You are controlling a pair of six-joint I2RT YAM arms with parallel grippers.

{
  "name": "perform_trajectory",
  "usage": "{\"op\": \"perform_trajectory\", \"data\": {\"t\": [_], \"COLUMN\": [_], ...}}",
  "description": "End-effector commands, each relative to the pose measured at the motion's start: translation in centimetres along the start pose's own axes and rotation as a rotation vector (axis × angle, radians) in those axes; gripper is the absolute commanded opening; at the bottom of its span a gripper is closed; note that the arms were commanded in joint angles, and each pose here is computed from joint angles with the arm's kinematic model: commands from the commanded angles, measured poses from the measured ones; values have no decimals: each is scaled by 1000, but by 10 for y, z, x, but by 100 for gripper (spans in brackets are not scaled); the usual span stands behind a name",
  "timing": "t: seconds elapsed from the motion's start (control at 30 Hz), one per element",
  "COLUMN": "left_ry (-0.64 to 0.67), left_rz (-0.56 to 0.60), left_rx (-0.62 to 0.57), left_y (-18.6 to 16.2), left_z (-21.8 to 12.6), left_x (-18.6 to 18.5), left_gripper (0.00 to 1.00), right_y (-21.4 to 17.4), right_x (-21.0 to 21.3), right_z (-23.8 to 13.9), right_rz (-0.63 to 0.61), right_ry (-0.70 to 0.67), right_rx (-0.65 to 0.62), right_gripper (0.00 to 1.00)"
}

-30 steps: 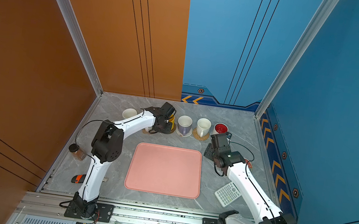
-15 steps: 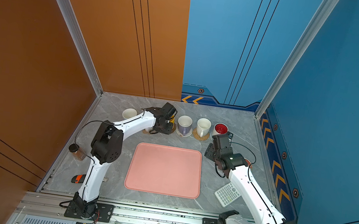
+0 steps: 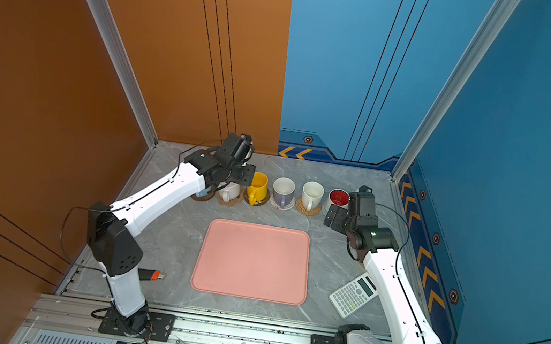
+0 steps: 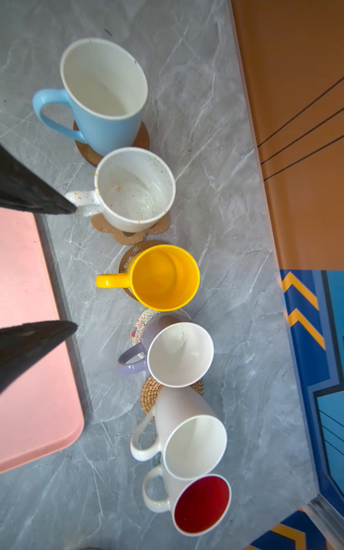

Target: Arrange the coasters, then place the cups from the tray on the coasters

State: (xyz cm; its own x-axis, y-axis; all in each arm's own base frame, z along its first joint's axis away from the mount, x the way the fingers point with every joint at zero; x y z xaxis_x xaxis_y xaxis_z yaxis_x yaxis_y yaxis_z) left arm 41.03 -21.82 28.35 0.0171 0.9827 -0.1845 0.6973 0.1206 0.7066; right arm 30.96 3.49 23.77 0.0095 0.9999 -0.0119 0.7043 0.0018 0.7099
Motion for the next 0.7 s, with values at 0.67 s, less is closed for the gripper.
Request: {"op": "perform_trajectory", "data": {"t": [0.67], "left_ry": [422], "left_rz": [-223], "left_rx": [-496], "left_y": [-79], "left_z": [-43], "left_x": [237], "left_gripper": [98], "right_y": [-29], "right_x": [-39], "right_z": [89], "right_rz": [-169], "right_ry": [-189], "right_rx": [-353], "right_gripper": [100]}}
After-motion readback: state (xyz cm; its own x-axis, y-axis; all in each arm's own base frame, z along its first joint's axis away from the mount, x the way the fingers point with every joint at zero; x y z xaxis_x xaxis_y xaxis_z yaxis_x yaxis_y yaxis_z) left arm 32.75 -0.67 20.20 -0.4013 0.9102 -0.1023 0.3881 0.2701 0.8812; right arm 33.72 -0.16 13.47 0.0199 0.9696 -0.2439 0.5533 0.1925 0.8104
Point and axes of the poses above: each gripper's point midway between its finger pads, its own z axis out along the fingers, its own x axis along the line the jaws close on, y = z × x, the point moved 3 cm from there along -z, back along the fingers, and after that the axes turned 14 degrees about -z, right-handed, at the moved point
